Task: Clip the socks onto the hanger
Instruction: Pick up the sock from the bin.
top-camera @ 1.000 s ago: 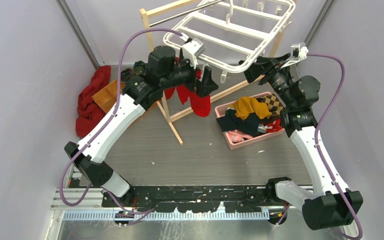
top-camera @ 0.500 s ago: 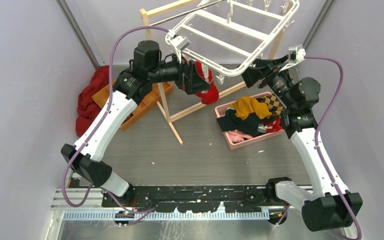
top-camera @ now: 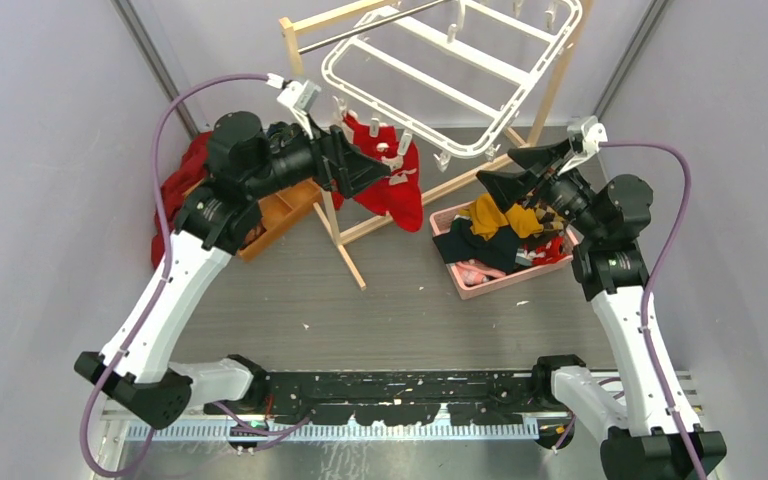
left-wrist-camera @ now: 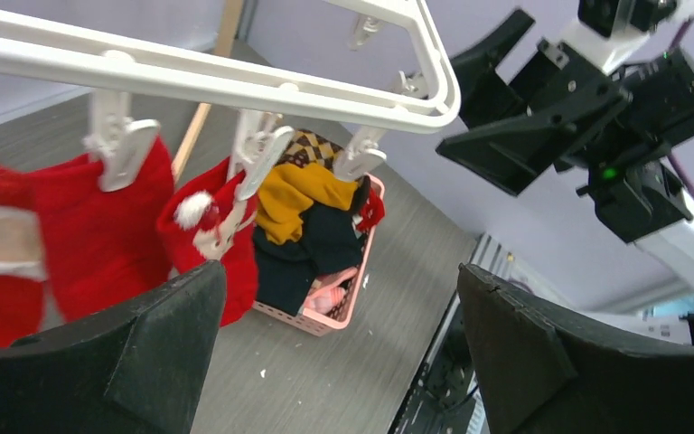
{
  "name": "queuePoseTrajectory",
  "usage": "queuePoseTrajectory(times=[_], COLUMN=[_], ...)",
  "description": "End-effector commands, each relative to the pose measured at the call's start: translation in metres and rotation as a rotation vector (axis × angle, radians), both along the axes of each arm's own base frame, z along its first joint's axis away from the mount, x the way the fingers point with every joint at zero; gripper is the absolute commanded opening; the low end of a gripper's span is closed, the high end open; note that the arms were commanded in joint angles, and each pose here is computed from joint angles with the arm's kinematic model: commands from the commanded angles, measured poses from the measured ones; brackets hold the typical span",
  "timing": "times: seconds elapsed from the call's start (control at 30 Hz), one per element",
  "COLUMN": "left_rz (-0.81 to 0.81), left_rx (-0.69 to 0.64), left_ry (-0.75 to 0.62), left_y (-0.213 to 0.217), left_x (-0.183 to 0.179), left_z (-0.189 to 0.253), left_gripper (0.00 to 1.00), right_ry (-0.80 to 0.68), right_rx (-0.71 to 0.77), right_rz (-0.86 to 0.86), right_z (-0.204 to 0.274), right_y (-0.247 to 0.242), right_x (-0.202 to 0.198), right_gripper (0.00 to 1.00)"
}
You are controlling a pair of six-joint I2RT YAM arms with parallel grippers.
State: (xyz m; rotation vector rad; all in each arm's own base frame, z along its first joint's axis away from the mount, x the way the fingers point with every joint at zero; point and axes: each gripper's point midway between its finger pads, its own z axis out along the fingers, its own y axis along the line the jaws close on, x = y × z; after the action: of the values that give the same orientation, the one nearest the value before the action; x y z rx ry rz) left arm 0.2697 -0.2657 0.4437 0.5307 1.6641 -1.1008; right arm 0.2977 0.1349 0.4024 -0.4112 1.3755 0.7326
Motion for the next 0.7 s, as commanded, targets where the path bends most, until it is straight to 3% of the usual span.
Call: queuePoseTrajectory(times=[0.0,0.2,0.67], left_rz=[0.126,0.15,0.158], left_rx=[-0.087,-0.106,-0.191], left_ry=[-0.029,-0.026,-0.02], left_y=[0.019,0.034,0.05], left_x=[0.009,-0.011,-0.043], left_z=[0.022,0.017,-0.062], left_gripper=[1.0,1.0,1.0], right_ry=[0.019,0.113,0.378], right_rx=[-0.071,-0.077,-0.012], right_rz=[0.0,-0.042,-0.238], right_z=[-0.016,-0.041,-0.115], right_y=[-0.005,-0.015,-0.067], right_x=[-0.01,-0.017,-0.007], right_gripper=[0.91,0.92,0.95])
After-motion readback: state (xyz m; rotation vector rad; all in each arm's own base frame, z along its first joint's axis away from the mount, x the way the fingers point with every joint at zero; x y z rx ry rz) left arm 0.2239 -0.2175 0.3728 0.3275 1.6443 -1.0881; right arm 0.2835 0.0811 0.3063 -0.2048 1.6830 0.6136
